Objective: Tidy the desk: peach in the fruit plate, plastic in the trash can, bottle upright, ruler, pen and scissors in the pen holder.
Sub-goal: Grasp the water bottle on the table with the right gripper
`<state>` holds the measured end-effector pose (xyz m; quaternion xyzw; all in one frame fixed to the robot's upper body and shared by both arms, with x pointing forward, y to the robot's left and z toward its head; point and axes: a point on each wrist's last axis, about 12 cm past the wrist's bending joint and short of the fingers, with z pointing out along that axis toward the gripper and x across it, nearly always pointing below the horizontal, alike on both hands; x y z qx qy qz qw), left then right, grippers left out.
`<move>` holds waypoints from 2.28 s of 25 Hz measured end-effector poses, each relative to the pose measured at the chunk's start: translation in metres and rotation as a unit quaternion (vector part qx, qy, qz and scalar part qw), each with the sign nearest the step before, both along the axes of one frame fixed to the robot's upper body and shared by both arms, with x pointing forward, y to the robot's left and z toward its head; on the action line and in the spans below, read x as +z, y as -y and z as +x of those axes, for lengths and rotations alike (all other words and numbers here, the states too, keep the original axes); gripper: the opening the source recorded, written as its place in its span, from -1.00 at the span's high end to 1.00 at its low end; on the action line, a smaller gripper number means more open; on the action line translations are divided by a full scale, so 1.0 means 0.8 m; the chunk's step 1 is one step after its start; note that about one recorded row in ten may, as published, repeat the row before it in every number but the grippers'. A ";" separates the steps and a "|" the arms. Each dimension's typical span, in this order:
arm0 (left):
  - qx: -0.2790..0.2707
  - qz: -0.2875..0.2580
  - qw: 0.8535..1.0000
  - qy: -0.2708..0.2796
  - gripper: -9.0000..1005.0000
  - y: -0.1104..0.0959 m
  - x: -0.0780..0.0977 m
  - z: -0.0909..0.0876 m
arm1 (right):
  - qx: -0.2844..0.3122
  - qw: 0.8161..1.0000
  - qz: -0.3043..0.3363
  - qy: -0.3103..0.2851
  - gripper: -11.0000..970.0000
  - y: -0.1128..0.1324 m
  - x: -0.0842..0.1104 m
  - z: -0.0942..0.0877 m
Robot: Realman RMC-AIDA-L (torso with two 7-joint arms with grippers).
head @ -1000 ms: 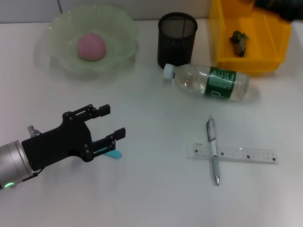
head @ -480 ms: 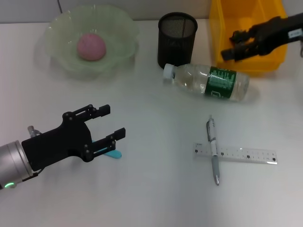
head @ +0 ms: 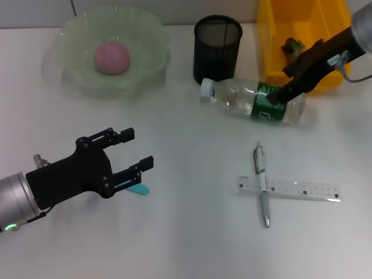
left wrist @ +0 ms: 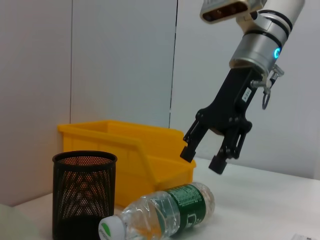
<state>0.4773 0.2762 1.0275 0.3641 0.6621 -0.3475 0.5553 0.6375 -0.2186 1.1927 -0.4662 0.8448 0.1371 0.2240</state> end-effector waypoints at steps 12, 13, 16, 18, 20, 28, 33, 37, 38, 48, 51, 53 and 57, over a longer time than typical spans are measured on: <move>0.002 -0.001 1.000 -0.001 -0.38 0.000 -0.001 -0.001 | 0.012 0.996 -0.078 0.035 -0.70 -0.027 -0.027 0.003; 0.002 -0.001 1.000 -0.001 -0.38 0.000 -0.001 -0.001 | 0.012 0.996 -0.078 0.035 -0.70 -0.027 -0.027 0.003; 0.003 -0.001 1.000 -0.002 -0.38 0.000 -0.001 -0.001 | 0.016 0.996 -0.084 0.038 -0.70 -0.030 -0.032 0.004; 0.003 -0.001 1.000 -0.002 -0.38 0.000 -0.001 -0.002 | 0.019 0.995 -0.089 0.041 -0.70 -0.032 -0.034 0.004; 0.004 -0.001 1.000 -0.003 -0.38 0.000 -0.001 -0.002 | 0.021 0.994 -0.093 0.043 -0.70 -0.034 -0.039 0.003; 0.006 -0.002 1.000 -0.001 -0.38 0.000 -0.001 0.000 | 0.024 0.994 -0.097 0.044 -0.70 -0.035 -0.042 0.003; 0.006 -0.003 1.000 -0.001 -0.38 0.000 0.000 0.000 | 0.023 0.994 -0.098 0.044 -0.70 -0.034 -0.044 0.003; 0.005 -0.003 1.000 0.000 -0.38 0.000 0.000 0.001 | 0.023 0.993 -0.104 0.052 -0.70 -0.034 -0.045 0.005; 0.005 -0.003 1.000 0.000 -0.38 0.000 0.000 0.001 | 0.023 0.993 -0.104 0.052 -0.70 -0.034 -0.045 0.005; 0.004 -0.004 1.000 0.001 -0.38 0.000 0.001 0.001 | 0.036 0.992 -0.116 0.046 -0.70 -0.039 -0.049 0.001; 0.004 -0.004 1.000 0.001 -0.38 0.000 0.001 0.000 | 0.038 0.992 -0.117 0.040 -0.70 -0.040 -0.050 -0.001; 0.004 -0.004 1.000 0.002 -0.38 -0.001 0.001 0.000 | 0.041 0.992 -0.117 0.034 -0.70 -0.041 -0.050 -0.003; 0.004 -0.004 1.000 0.003 -0.38 -0.002 0.002 0.000 | 0.044 0.992 -0.117 0.020 -0.70 -0.042 -0.048 -0.007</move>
